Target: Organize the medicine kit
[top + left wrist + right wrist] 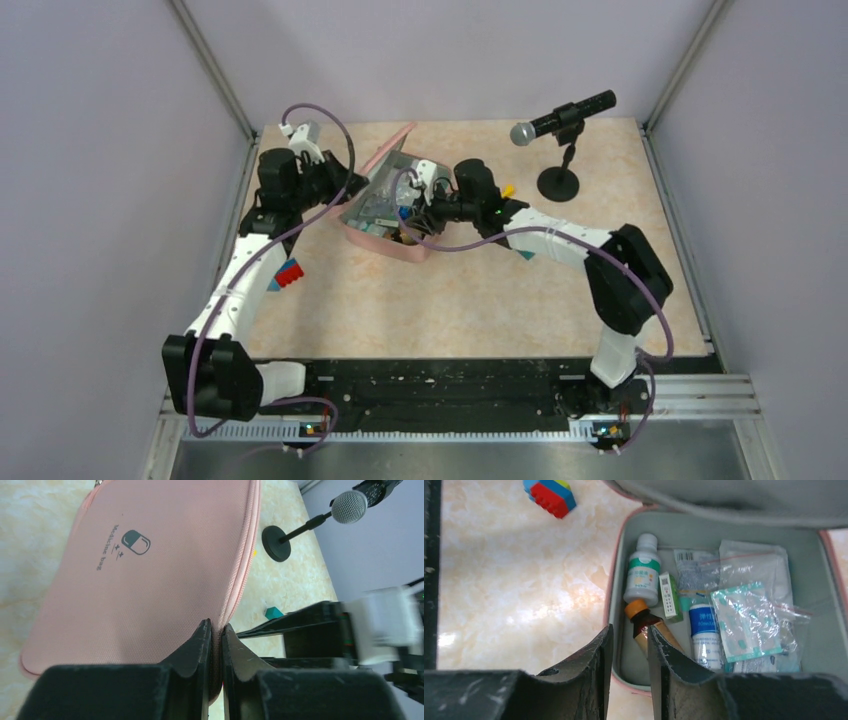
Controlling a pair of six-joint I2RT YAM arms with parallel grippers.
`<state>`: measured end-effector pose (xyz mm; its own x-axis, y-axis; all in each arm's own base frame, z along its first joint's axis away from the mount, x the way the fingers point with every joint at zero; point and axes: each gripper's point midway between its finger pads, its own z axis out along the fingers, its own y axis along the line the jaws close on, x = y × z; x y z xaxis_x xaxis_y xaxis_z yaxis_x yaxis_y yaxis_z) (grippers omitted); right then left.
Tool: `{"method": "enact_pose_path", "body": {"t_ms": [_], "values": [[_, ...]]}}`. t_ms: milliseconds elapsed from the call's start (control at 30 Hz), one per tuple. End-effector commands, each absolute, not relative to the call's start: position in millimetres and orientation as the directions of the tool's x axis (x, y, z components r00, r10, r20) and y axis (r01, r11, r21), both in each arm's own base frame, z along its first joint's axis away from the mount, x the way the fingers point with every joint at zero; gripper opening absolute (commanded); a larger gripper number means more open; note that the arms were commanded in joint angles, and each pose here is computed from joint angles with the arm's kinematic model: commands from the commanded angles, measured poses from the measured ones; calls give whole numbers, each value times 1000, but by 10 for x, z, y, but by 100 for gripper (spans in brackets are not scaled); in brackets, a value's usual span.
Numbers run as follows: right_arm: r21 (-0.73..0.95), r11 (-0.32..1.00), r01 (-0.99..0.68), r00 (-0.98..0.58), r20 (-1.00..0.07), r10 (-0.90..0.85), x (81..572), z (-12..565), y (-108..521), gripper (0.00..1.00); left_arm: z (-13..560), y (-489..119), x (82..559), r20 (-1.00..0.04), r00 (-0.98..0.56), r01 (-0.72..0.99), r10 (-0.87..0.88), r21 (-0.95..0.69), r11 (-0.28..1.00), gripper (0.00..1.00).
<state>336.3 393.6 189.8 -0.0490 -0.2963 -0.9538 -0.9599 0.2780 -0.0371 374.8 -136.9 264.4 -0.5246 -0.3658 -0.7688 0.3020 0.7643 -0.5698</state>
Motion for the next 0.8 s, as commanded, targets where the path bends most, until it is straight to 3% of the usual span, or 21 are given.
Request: {"method": "enact_pose_path", "body": {"t_ms": [0,233,367,767], "values": [[-160,245,-956,93,-960,-266,3633,1923,4167,30,2708,-1250,3707,-739,-562,282,-373,-595,753,0],[-280,176,-944,202,-910,-363,3880,1554,4352,26,2818,-1206,3725,-714,-577,302,-396,-637,709,0],[-263,103,-959,200,-890,-409,3890,1334,4422,26,2830,-1221,3721,-715,-574,312,-399,-641,701,0],[-186,5,-982,160,-859,-486,3819,934,4500,35,2790,-1024,3821,-709,-552,254,-440,-645,721,0]]}}
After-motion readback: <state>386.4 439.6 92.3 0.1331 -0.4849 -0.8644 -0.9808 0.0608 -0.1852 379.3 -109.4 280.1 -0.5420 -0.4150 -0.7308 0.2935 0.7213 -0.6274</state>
